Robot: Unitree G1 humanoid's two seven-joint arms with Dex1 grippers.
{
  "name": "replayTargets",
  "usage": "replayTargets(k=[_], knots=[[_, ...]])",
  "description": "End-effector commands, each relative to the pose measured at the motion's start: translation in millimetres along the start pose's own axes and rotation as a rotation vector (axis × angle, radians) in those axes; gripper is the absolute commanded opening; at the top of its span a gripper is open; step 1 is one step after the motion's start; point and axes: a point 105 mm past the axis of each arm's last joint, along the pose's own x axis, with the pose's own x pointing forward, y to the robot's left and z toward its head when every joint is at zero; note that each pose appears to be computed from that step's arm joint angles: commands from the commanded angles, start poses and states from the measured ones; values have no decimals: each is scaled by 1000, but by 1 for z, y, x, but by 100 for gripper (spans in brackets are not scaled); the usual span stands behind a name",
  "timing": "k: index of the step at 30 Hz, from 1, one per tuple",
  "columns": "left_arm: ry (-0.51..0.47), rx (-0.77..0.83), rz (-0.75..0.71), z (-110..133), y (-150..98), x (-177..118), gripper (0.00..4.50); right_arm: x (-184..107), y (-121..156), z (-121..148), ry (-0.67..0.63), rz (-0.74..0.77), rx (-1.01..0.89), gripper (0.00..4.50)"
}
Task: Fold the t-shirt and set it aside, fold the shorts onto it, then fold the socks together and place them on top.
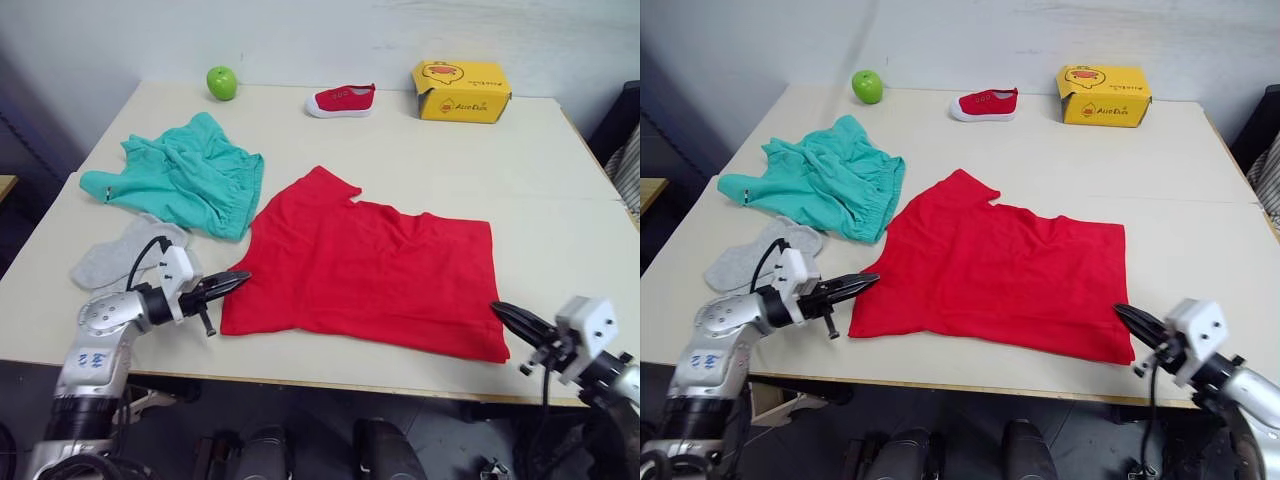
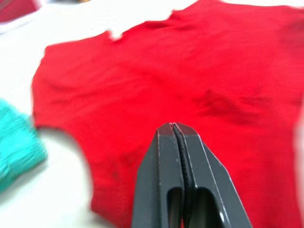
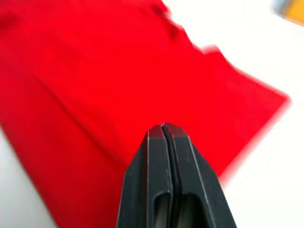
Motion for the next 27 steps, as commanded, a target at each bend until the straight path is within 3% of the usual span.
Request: replayTargets(k=[1, 6, 10, 14, 18, 21, 24, 27], knots=[[8, 62, -76, 1, -27, 6, 3, 19, 38, 0, -15, 120, -6, 0], [131, 54, 48, -30, -25, -8, 3, 23, 40, -33, 43, 76, 0, 0], [227, 38, 52, -50, -26, -23, 3, 1, 25, -64, 135, 34, -26, 0], [294, 33, 107, -62, -14, -38, 3, -27, 3, -70, 183, -79, -55, 0], [255, 40, 191, -54, 4, -48, 3, -66, -28, -63, 226, -234, -61, 0], [129, -24, 162, -32, 6, -49, 3, -81, -37, -47, 204, -244, -29, 0], [110, -7, 64, -14, 3, -49, 63, -89, -35, -33, 224, -145, -27, 59], [147, 124, -84, -6, -11, -41, 159, -94, -24, -36, 321, 34, -124, 165]])
